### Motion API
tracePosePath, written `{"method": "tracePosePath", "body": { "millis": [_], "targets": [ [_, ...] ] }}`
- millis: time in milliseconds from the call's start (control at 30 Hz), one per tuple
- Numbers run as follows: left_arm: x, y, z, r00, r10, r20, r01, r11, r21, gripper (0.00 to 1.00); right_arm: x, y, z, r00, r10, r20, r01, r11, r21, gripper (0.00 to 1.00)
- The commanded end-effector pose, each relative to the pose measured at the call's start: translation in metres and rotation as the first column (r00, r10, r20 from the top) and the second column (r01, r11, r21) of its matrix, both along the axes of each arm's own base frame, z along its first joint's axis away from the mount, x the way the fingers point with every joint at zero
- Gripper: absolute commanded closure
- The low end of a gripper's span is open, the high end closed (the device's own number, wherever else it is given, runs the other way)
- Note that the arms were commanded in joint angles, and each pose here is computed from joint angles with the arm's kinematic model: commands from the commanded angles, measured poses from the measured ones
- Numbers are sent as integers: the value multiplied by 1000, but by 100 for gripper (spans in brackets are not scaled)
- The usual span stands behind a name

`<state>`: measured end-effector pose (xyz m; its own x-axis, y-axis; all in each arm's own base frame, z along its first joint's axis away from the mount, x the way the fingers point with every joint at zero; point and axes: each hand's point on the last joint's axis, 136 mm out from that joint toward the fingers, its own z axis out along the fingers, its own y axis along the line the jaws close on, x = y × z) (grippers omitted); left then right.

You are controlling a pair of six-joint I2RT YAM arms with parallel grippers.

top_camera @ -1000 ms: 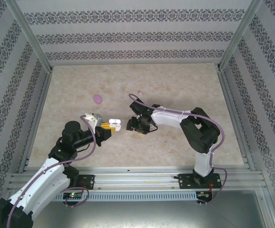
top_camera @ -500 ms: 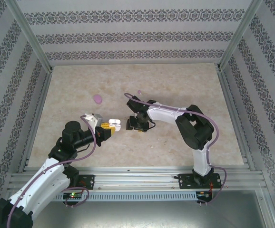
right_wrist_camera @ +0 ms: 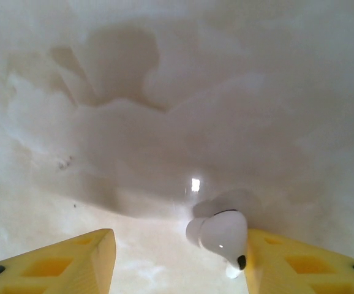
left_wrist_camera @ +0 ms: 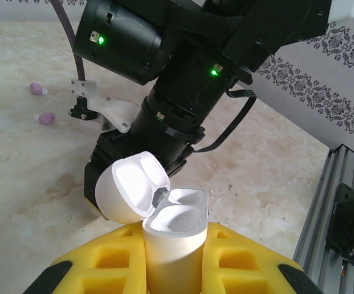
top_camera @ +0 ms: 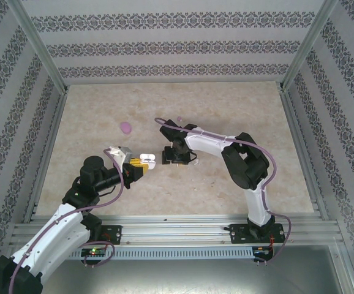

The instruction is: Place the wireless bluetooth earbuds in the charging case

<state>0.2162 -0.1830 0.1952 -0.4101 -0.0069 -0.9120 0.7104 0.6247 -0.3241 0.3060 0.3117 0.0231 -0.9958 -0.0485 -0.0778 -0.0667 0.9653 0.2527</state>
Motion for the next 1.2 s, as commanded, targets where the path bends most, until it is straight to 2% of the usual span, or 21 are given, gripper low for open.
{"method": "tracePosePath", "body": {
  "millis": [0, 367, 700, 1167],
  "targets": [
    [-4, -2, -2, 1000, -15, 2, 15, 1000, 4, 100, 14, -7, 0, 999, 18, 50, -16, 998, -53, 44],
    [-5, -2, -2, 1000, -19, -2, 19, 1000, 3, 100, 16, -14, 8, 995, 90, 47, -86, 993, -75, 44],
    [-5, -2, -2, 1000, -17, -8, 17, 1000, 1, 100, 11, -13, 6, 983, 183, 9, -183, 982, -49, 50],
    [-6, -2, -3, 1000, -21, -18, 21, 1000, -2, 100, 0, -7, -8, 975, 219, -38, -221, 974, -55, 60]
  ]
}}
